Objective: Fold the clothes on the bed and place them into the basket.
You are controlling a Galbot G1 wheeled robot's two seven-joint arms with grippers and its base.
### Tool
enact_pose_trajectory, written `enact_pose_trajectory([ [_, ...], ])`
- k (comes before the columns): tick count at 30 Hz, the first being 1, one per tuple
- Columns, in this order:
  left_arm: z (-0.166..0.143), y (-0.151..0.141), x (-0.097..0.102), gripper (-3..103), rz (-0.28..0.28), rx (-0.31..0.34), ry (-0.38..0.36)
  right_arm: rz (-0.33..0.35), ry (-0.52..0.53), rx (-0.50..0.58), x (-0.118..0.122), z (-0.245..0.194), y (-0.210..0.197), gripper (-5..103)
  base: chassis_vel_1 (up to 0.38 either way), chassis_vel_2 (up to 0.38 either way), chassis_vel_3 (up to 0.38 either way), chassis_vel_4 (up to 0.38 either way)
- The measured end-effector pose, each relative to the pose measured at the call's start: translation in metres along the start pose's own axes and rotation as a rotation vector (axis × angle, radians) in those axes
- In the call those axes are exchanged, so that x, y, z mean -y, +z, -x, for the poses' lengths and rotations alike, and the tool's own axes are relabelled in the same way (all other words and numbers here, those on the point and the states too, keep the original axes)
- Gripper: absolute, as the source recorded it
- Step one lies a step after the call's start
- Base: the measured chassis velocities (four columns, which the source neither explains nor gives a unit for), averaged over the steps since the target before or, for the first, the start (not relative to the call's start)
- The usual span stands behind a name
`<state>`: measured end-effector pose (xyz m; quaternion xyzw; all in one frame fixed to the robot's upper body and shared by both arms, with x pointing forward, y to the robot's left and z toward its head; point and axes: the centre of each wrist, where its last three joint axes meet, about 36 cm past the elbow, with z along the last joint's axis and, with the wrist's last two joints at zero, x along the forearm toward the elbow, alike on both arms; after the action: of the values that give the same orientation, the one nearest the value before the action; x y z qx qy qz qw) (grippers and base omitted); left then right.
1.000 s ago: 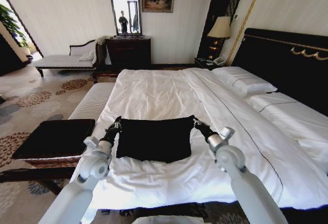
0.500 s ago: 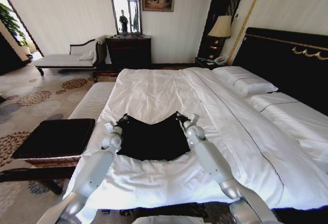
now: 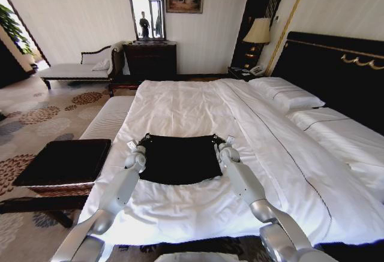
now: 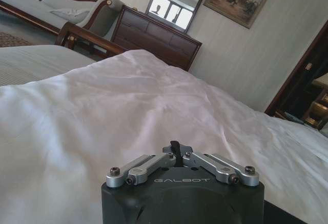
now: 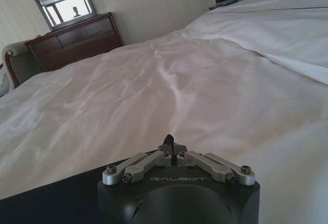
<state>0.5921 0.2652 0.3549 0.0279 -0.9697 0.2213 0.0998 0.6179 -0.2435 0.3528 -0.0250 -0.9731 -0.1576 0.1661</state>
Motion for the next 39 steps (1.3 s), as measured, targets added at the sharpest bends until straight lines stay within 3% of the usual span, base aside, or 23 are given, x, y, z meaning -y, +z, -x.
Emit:
enact_pose_trajectory([
  [8, -0.006, 0.004, -0.001, 1, 0.014, 0.022, 0.000, -0.020, -0.008, 0.012, -0.005, -0.004, 0.011, 0, 0.000, 0.000, 0.000, 0.000],
  [17, -0.015, 0.010, -0.003, 1, 0.020, 0.042, 0.026, 0.010, -0.026, 0.031, -0.005, -0.012, 0.008, 0, 0.000, 0.000, 0.000, 0.000],
  [22, -0.042, 0.009, -0.007, 1, 0.046, 0.079, 0.046, -0.050, -0.068, 0.065, -0.005, -0.042, 0.018, 0, 0.000, 0.000, 0.000, 0.000],
  [27, -0.078, 0.015, -0.013, 1, 0.060, 0.108, 0.067, -0.126, -0.055, 0.083, 0.017, -0.082, 0.051, 0, 0.000, 0.000, 0.000, 0.000],
  [32, -0.115, 0.040, -0.016, 1, 0.080, 0.107, 0.087, -0.143, -0.044, 0.091, 0.030, -0.112, 0.069, 0, 0.000, 0.000, 0.000, 0.000],
  [39, -0.141, 0.062, -0.024, 1, 0.093, 0.091, 0.079, -0.139, -0.046, 0.105, 0.028, -0.138, 0.078, 0, 0.000, 0.000, 0.000, 0.000],
])
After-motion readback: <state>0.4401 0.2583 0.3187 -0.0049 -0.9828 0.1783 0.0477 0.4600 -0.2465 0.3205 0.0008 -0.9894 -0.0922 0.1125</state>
